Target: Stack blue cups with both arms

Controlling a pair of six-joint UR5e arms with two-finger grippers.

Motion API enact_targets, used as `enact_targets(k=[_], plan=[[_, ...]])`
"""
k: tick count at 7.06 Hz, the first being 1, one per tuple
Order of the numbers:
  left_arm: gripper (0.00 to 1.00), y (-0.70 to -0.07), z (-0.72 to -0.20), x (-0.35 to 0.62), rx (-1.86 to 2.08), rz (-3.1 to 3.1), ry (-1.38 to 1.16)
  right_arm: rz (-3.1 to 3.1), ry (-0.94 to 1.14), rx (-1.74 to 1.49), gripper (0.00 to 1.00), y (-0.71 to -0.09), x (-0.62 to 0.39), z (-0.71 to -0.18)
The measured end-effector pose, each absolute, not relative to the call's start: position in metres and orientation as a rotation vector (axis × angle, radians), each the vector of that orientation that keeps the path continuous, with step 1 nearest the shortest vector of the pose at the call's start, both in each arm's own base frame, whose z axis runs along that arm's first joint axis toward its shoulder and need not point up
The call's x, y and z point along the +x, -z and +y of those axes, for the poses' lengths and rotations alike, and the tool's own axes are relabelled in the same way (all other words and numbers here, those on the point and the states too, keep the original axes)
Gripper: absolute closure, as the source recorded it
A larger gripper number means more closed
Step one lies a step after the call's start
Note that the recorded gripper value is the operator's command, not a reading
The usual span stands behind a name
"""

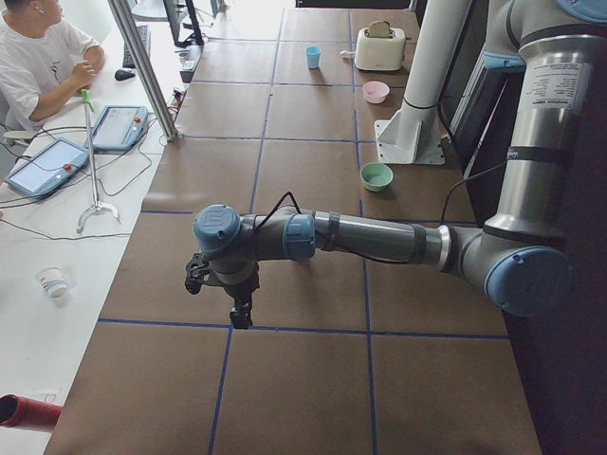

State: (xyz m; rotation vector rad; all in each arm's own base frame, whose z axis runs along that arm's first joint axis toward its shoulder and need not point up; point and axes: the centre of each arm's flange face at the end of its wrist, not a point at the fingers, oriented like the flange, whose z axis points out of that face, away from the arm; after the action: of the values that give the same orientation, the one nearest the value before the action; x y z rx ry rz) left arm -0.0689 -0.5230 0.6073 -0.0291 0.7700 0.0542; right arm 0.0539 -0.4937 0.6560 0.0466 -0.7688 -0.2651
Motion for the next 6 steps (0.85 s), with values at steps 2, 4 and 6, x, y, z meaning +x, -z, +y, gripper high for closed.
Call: enact_targets(k=[2, 4, 6], plan=[[0.00, -0.588, -0.514, -0.067, -0.031, 0.767, -0.056, -0.773, 0.264, 0.049, 0.00, -0.655, 0.053, -0.493], [0.00, -0.584, -0.510, -0.067, -0.032, 0.764, -0.056, -0.777, 0.264, 0.051, 0.00, -0.653, 0.053, -0.494], [0.00, -0.584, -0.509, -0.067, -0.032, 0.767, -0.057, -0.779, 0.266, 0.057, 0.00, -0.651, 0.053, -0.494]])
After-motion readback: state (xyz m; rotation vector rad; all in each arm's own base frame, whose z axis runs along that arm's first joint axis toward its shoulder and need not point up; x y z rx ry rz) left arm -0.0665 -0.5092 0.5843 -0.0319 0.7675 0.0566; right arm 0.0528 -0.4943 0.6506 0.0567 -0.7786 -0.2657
